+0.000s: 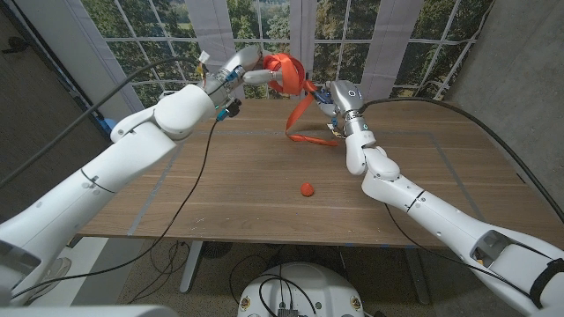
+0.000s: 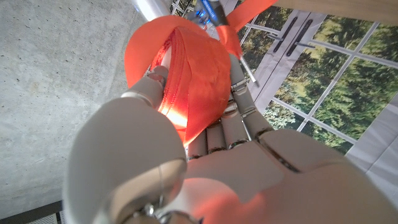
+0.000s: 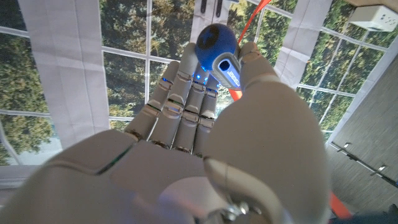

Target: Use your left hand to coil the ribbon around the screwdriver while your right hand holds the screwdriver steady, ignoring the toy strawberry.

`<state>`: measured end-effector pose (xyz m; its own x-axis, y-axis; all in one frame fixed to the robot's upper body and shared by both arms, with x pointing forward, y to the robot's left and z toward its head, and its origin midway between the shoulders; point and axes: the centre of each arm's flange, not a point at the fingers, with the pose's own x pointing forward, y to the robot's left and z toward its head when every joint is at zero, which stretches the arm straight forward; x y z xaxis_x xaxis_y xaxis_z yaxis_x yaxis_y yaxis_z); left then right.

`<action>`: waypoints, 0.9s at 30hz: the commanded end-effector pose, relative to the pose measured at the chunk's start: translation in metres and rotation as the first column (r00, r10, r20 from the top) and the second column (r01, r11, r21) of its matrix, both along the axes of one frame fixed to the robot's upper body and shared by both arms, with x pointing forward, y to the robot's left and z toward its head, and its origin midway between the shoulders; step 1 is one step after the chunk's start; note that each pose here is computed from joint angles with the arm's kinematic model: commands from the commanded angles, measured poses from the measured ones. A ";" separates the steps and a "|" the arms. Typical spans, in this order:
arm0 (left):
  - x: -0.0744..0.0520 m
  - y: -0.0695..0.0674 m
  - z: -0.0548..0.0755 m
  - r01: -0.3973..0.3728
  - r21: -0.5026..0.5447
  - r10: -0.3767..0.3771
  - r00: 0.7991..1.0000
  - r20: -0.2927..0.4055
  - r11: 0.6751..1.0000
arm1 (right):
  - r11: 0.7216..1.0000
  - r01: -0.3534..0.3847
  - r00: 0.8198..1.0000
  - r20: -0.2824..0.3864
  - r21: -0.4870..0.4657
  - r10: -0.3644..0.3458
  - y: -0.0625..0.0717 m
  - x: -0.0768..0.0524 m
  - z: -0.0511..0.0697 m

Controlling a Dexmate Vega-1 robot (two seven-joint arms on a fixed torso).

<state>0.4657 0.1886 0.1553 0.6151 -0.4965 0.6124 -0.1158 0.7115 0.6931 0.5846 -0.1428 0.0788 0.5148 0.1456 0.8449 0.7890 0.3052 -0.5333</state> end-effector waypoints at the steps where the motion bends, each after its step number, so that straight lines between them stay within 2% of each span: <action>1: 0.022 0.008 -0.026 0.001 -0.031 -0.003 0.996 -0.089 1.000 | 0.992 -0.032 0.998 0.053 0.125 0.026 -0.025 -0.012 0.011; 3: 0.026 0.008 -0.031 0.004 -0.036 -0.007 0.995 -0.102 0.999 | 0.989 -0.044 0.998 0.059 0.143 0.036 -0.029 -0.014 0.010; 4: 0.028 0.007 -0.033 0.002 -0.033 -0.006 0.994 -0.108 0.999 | 0.991 -0.015 0.997 0.073 0.135 0.005 -0.029 -0.016 0.009; 6: 0.033 0.007 -0.037 -0.003 -0.021 0.001 0.992 -0.129 1.000 | 0.988 -0.033 0.997 0.067 0.148 0.023 -0.033 -0.017 0.009; 8: 0.037 0.008 -0.042 0.001 -0.038 -0.006 0.989 -0.145 0.999 | 0.989 0.002 0.996 0.082 0.151 -0.015 -0.034 -0.018 0.009; 13: 0.046 0.009 -0.051 -0.009 -0.041 0.002 0.985 -0.175 0.999 | 0.981 0.000 0.996 0.089 0.195 -0.018 -0.044 -0.019 0.009; 16: 0.047 0.013 -0.055 -0.053 -0.049 0.044 0.985 -0.168 0.997 | 0.975 0.004 0.995 0.097 0.220 -0.026 -0.050 -0.019 0.008; 19: 0.050 0.016 -0.059 -0.056 -0.063 0.044 0.983 -0.177 0.996 | 0.972 0.005 0.994 0.105 0.233 -0.030 -0.053 -0.019 0.008; 23: 0.060 0.019 -0.070 -0.072 -0.076 0.054 0.975 -0.216 0.994 | 0.968 0.003 0.993 0.111 0.250 -0.032 -0.058 -0.020 0.008; 27: 0.067 0.025 -0.074 -0.112 -0.085 0.090 0.969 -0.231 0.990 | 0.967 -0.016 0.992 0.125 0.253 -0.016 -0.061 -0.021 0.008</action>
<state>0.5146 0.2033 0.0996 0.7351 -0.4310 0.5233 -0.0300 0.7505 0.6602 0.5664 -0.1919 0.0875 0.4288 -0.0486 0.9021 0.8379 0.3948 -0.3770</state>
